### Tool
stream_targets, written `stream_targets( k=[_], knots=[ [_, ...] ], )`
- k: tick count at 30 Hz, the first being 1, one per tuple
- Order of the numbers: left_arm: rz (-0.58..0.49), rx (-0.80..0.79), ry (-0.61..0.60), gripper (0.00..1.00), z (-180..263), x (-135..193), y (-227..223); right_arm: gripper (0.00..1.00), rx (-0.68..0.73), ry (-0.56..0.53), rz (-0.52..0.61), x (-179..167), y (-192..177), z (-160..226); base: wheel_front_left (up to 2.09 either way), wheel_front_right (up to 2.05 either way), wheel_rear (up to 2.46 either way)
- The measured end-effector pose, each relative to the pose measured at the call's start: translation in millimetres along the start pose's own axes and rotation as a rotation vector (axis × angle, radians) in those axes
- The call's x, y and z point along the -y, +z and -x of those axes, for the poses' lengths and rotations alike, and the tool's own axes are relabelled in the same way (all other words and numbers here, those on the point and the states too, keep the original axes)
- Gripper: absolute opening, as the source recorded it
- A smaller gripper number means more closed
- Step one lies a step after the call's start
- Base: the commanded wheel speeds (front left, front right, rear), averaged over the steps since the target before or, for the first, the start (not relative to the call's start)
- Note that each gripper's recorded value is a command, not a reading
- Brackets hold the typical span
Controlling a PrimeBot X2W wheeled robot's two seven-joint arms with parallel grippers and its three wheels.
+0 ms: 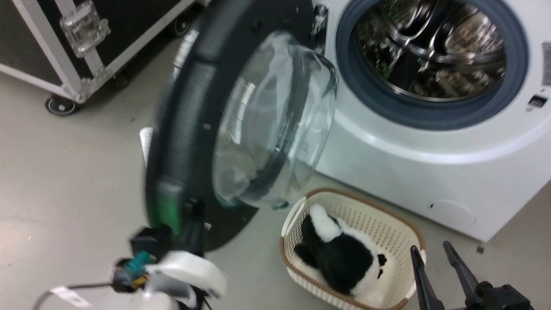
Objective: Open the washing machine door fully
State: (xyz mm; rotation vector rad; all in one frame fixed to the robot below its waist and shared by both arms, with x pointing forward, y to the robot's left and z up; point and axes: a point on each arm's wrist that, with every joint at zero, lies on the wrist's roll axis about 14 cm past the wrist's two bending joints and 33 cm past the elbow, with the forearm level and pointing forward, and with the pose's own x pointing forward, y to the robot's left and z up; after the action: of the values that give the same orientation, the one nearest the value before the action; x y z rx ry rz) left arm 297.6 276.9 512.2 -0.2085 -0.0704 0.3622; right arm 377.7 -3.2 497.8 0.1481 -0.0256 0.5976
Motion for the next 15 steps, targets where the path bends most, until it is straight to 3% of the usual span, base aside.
stream_targets(
  k=[15],
  knots=[
    [-0.079, -0.008, 0.281, 0.0, -56.3, -121.1, 27.2, 1.0, -0.071, -0.038, -0.008, 23.9, -35.5, -13.7, 0.0, 0.0, 0.0]
  ],
)
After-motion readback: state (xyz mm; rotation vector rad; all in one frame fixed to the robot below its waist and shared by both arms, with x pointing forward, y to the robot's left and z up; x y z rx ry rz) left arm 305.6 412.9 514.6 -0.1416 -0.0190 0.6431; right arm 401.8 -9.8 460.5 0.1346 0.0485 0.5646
